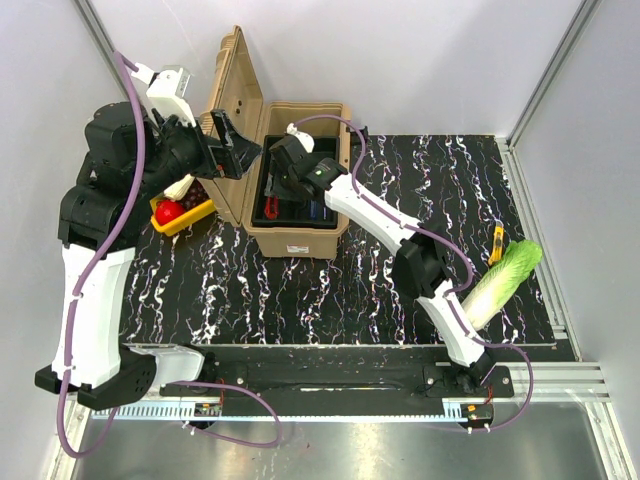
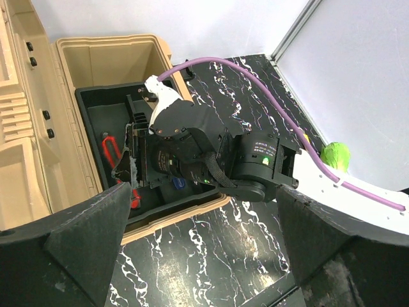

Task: Pack the tool kit

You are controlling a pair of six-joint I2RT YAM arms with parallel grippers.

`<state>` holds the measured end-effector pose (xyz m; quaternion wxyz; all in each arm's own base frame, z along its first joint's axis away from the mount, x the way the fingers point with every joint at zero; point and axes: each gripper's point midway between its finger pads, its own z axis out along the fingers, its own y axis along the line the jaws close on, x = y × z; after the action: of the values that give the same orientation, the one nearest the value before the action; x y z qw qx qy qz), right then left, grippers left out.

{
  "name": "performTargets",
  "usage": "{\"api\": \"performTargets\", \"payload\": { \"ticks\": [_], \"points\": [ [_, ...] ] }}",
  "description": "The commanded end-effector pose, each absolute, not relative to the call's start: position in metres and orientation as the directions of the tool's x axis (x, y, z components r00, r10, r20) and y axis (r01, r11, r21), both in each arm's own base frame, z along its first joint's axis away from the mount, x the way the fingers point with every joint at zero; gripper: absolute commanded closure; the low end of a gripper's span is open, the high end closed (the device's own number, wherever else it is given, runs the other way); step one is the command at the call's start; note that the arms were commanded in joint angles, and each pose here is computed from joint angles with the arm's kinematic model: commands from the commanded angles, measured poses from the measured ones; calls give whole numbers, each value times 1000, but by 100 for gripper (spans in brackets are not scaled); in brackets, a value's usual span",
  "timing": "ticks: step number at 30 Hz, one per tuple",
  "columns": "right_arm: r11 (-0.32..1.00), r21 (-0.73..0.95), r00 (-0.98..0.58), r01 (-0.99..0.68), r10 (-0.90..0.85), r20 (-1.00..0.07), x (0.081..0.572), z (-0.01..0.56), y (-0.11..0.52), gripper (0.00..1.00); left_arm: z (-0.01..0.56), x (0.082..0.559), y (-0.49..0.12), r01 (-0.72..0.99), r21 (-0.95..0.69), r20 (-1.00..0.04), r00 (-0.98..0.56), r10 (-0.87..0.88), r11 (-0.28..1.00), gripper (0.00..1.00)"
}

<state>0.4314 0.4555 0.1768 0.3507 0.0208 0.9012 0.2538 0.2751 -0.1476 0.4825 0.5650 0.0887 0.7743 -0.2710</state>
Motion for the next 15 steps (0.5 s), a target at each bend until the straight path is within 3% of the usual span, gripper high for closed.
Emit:
{"api": "performTargets", "payload": {
  "ticks": [1, 15],
  "points": [
    [837, 517, -711, -180, 252, -656, 436, 214, 463, 46, 498, 274, -144, 457, -286, -945, -277, -171, 842, 1],
    [798, 541, -660, -266, 259, -706, 422, 277, 452, 44, 505, 269, -142, 462, -281, -949, -262, -173, 841, 1]
  ]
}}
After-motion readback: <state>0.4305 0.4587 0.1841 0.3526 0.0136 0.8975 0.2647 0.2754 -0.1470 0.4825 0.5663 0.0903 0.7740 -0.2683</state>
